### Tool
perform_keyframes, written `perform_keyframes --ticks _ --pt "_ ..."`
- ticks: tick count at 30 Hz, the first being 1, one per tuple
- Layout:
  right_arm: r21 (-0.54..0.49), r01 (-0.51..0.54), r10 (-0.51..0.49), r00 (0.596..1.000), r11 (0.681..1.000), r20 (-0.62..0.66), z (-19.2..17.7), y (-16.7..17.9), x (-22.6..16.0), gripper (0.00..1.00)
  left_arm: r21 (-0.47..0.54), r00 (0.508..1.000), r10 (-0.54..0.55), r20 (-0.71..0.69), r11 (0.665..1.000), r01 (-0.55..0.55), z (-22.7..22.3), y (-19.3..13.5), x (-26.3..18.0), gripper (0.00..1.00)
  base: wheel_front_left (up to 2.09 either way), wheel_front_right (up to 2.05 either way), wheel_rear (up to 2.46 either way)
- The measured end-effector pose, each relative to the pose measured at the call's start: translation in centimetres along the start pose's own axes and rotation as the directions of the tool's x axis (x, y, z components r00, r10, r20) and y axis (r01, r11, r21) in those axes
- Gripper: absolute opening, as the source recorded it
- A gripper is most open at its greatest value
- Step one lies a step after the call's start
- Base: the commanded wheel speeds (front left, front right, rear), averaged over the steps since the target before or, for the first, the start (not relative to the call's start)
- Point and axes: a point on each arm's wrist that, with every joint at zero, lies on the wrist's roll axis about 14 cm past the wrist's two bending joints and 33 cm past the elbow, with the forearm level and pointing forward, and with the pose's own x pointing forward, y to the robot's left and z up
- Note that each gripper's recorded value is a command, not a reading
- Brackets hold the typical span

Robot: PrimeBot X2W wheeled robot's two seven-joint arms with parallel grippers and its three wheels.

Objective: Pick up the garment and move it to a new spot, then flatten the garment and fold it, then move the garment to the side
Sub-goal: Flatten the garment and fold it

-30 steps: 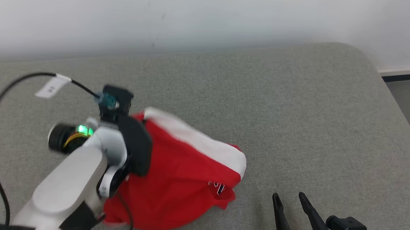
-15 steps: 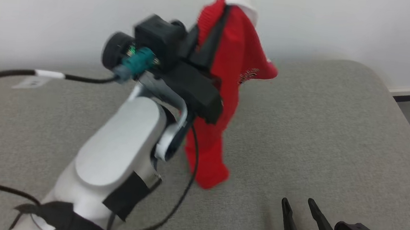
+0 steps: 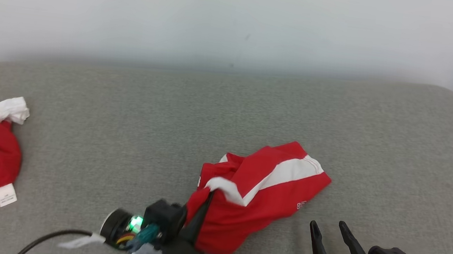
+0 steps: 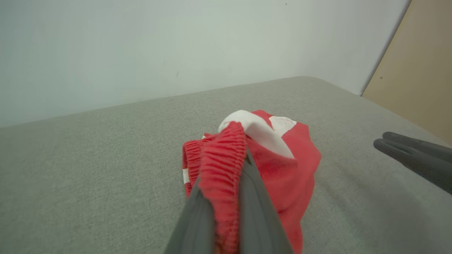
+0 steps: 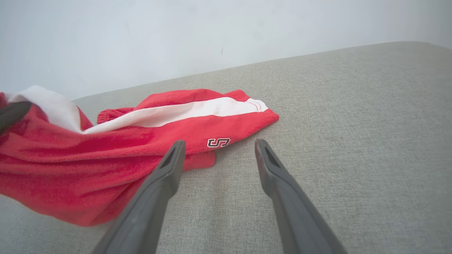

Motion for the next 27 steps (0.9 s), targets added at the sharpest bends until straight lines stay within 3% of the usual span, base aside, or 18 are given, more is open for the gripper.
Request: perform_keyframes --ticks 2,3,4,8,14,21,25,27 --pt "-0.006 -0.015 0.015 1.0 1.0 -0.005 0.0 0.4 0.4 1.0 -0.019 0.999 0.038 -0.016 0.999 -0.038 -1.2 0.9 -1.4 0.0 0.0 0.0 0.0" --pt "-0.009 -0.023 0.022 1.0 1.0 -0.006 0.0 0.5 0.5 1.0 -0.022 0.998 0.056 -0.031 0.998 -0.057 -1.9 1.2 -2.0 0.38 0.0 0.0 0.0" --pt "-0.011 -0.03 0.03 1.0 0.999 -0.007 0.0 0.7 0.6 1.0 -0.026 0.997 0.073 -0.041 0.997 -0.074 -2.5 1.5 -2.7 1.0 0.0 0.0 0.0" --pt "-0.017 -0.059 0.059 0.998 0.998 -0.004 0.3 1.7 1.0 1.0 -0.061 0.985 0.124 -0.117 0.989 -0.132 -5.2 2.1 -5.5 1.0 0.0 0.0 0.0" --pt "-0.029 -0.061 0.062 0.998 0.998 0.006 0.9 1.6 0.9 1.0 -0.126 0.979 0.084 -0.188 0.986 -0.109 -6.7 1.1 -8.1 1.0 0.0 0.0 0.0" --pt "-0.046 -0.051 0.052 0.998 0.998 0.021 1.6 1.1 0.7 1.0 -0.319 0.982 0.156 -0.106 0.93 -0.182 -2.7 3.6 -8.2 1.0 0.0 0.0 0.0" --pt "-0.054 -0.056 0.057 0.998 0.997 0.015 1.5 1.3 0.5 1.0 -0.42 0.972 0.111 -0.208 0.887 -0.191 -3.5 3.5 -8.2 1.0 0.0 0.0 0.0" --pt "-0.053 -0.06 0.061 0.998 0.997 0.015 1.5 1.4 0.4 1.0 -0.413 0.955 0.1 -0.28 0.886 -0.214 -4.5 3.9 -8.4 1.0 0.0 0.0 0.0"
